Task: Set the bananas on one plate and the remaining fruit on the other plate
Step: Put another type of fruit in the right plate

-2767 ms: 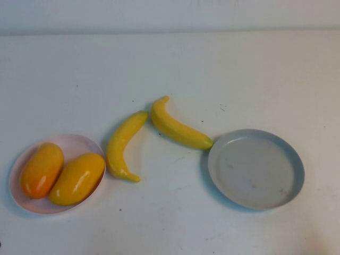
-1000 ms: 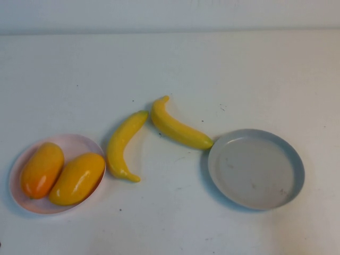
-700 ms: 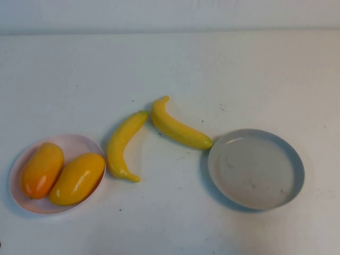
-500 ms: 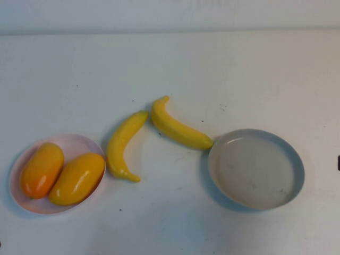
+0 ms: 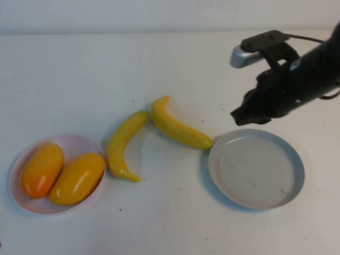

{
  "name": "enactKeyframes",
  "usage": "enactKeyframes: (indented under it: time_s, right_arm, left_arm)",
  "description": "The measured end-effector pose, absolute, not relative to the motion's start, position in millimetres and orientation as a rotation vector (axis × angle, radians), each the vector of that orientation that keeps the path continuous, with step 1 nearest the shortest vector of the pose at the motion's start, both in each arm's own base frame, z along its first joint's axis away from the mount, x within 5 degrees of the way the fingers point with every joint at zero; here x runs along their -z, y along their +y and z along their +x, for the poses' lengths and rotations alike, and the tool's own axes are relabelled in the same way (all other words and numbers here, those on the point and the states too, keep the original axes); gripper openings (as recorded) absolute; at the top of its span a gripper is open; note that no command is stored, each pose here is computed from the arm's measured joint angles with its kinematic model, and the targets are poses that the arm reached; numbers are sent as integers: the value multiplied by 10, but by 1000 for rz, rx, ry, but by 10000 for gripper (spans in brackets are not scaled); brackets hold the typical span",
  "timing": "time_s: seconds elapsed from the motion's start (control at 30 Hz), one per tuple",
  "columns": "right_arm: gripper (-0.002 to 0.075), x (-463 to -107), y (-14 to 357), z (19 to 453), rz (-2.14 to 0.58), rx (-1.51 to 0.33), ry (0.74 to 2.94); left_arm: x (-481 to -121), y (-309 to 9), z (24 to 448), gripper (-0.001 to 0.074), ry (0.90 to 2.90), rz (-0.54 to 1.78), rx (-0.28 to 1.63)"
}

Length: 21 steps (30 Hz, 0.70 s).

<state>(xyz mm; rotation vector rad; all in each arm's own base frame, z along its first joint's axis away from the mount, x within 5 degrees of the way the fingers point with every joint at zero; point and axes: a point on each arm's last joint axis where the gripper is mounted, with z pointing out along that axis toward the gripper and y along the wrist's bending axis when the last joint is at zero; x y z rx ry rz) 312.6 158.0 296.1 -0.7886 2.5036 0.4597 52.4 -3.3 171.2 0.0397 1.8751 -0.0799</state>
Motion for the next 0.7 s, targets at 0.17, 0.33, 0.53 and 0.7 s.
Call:
enactKeyframes:
  time_s: [0.17,0.33,0.53,0.7]
  right_arm:
    - [-17,-2927,1894,3484,-998,-461,2501]
    - [8,-2900,2101,3762,-1192,-449,2446]
    - [186,-2739,2333,3917,-1411,-423,2330]
    - [412,-2503,2526,3981,-1453,-411,2298]
  left_arm:
    - [-1712,-33,524,3,1875,40,80]
    - [-1712,-33,524,3,1875,40,80]
    - [-1712,-33,524,3,1875,40,80]
    - [-1712,-33,524,3,1875,40,80]
